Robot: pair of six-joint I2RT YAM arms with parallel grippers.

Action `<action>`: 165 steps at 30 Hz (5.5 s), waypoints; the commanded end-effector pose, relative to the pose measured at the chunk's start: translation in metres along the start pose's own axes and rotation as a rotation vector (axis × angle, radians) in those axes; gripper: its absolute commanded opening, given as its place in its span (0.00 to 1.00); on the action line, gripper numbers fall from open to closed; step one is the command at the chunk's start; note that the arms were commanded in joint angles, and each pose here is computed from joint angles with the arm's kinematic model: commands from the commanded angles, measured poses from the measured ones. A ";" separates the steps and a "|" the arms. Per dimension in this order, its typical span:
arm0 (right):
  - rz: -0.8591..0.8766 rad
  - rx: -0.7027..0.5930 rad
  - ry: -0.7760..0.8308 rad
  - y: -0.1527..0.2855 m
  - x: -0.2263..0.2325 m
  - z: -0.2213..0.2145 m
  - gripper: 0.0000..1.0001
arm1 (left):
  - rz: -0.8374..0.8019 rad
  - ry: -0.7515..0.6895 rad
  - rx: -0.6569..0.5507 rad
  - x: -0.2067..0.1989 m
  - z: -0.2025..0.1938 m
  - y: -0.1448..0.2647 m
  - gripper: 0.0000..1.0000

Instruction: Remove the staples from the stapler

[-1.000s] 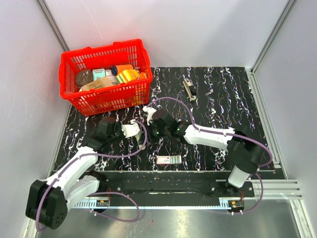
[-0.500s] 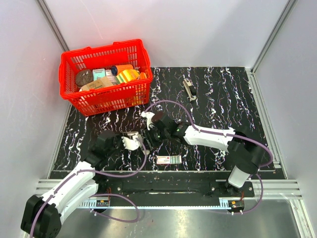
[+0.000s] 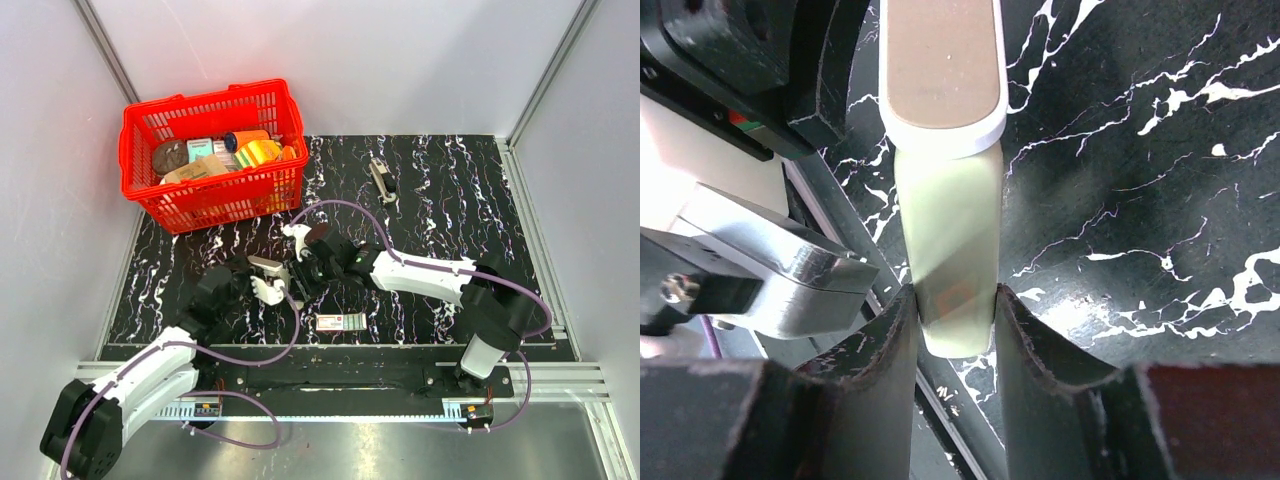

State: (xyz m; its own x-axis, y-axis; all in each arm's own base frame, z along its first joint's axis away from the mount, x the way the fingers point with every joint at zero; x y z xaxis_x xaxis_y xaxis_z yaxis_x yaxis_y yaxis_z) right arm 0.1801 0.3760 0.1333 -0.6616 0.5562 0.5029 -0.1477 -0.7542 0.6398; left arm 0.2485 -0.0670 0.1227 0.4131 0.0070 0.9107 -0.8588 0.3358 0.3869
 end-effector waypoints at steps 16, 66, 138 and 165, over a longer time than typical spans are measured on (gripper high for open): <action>-0.055 0.001 0.105 0.020 -0.001 0.015 0.00 | 0.020 -0.204 0.131 0.012 -0.017 -0.010 0.00; -0.038 -0.191 0.027 0.046 0.019 0.048 0.00 | -0.515 0.603 0.056 -0.012 0.018 0.016 0.45; -0.455 -0.178 0.052 -0.116 0.005 0.066 0.00 | -0.183 1.294 0.186 0.097 -0.022 0.064 0.46; -0.610 -0.502 -0.205 0.074 -0.053 0.181 0.90 | -0.141 1.282 0.127 0.133 -0.012 0.082 0.69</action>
State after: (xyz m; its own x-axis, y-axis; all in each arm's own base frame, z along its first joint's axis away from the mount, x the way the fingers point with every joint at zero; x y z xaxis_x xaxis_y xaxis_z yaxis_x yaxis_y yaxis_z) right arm 0.2777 0.4331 0.1901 -0.3631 0.9043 0.2244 -0.6523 -0.4187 0.6318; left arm 0.2300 -0.0227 0.2490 0.4123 0.9072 0.0840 -0.7476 0.2842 0.6003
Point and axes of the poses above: each gripper's point midway between its finger pads, its own y axis back along the fingers, its own x axis along the line the jaws close on, z = x × y, the point moved 4 cm from there along y, back along the fingers, and after that the axes turned 4 degrees about -y, right-handed, at the moved point
